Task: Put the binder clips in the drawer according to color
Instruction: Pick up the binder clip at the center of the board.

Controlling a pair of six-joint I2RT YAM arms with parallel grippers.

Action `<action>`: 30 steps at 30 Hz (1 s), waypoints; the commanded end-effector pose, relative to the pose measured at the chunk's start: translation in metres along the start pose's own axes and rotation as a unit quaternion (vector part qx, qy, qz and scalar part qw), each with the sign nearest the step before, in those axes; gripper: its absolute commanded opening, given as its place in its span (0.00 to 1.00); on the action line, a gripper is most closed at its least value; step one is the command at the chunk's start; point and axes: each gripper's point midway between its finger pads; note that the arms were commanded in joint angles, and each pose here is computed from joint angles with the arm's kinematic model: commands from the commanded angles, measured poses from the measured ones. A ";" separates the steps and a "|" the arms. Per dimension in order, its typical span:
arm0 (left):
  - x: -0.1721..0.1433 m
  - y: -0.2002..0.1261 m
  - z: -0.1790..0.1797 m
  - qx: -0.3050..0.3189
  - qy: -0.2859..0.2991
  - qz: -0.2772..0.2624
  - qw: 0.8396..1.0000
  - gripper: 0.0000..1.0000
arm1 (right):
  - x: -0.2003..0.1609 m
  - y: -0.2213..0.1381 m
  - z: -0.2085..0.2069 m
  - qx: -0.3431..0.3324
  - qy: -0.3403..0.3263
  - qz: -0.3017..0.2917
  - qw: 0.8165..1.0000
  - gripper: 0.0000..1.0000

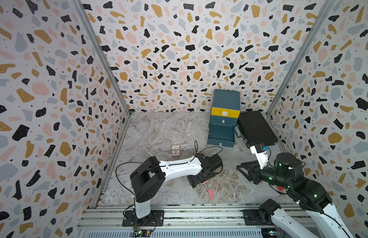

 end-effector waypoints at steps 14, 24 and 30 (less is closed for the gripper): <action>-0.003 0.027 -0.023 -0.006 -0.037 0.017 0.999 0.87 | -0.005 -0.008 0.003 0.007 0.002 0.000 1.000 0.42; 0.003 0.038 -0.018 -0.001 -0.030 0.002 1.000 0.59 | -0.009 -0.005 -0.001 0.002 0.007 0.003 1.000 0.39; 0.031 0.021 -0.022 0.005 0.004 -0.056 0.998 0.48 | -0.009 -0.004 -0.001 0.005 0.008 0.003 1.000 0.38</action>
Point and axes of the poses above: each gripper's point midway between its finger pads, its own y axis out along the fingers, its own z axis along the line the jaws close on, x = y × z, and after that the axes turned 10 degrees about y, right-handed
